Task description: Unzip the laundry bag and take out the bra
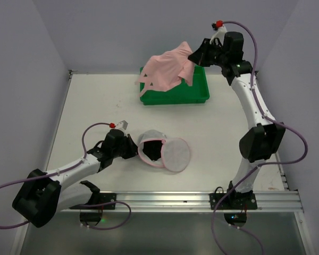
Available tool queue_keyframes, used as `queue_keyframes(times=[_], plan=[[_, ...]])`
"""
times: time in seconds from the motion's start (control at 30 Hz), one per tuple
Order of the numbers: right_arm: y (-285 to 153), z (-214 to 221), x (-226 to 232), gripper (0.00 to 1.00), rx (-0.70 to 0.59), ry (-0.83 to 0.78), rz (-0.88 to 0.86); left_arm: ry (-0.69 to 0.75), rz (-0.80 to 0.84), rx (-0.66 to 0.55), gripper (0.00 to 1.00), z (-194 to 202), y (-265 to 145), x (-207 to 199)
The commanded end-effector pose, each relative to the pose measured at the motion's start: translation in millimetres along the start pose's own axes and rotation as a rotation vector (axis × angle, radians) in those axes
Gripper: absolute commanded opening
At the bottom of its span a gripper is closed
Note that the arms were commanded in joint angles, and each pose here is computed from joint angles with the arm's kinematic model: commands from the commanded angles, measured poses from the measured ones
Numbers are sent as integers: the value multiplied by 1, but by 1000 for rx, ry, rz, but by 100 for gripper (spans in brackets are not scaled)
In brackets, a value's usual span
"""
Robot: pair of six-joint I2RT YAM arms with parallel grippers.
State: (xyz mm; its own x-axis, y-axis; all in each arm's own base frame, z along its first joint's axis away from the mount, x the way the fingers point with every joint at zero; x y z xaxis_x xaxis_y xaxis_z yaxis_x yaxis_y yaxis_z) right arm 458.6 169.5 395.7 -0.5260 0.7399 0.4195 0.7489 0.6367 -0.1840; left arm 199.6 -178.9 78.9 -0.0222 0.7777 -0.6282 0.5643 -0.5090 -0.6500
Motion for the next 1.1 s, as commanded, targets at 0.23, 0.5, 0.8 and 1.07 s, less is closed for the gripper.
queue_keyframes(times=[0.23,0.5,0.8,1.07], plan=[[53,37,-142,0,28,92,247,15,38,-5,0,-10,1,-12],[92,95,-183,0,181,175,213,20,38,13,0,-7,1,-12],[109,122,-170,43,236,237,149,18,36,18,0,-6,1,-11],[69,78,-116,82,178,128,151,4,47,1,0,-8,-2,-13]])
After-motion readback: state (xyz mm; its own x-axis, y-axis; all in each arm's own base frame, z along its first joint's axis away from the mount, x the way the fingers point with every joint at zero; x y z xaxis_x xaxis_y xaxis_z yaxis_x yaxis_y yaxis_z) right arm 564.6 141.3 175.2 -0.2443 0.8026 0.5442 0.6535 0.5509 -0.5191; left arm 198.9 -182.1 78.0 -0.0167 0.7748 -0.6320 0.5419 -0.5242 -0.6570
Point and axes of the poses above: each gripper's point midway between its finger pads, its own y axis out along the fingers, its own x axis along the line the jaws close on, z = x × y, the point moved 4 cm from there along -y, back along the fingers, and after that the axes turned 1 degree about -y, right-handed, at the moved point
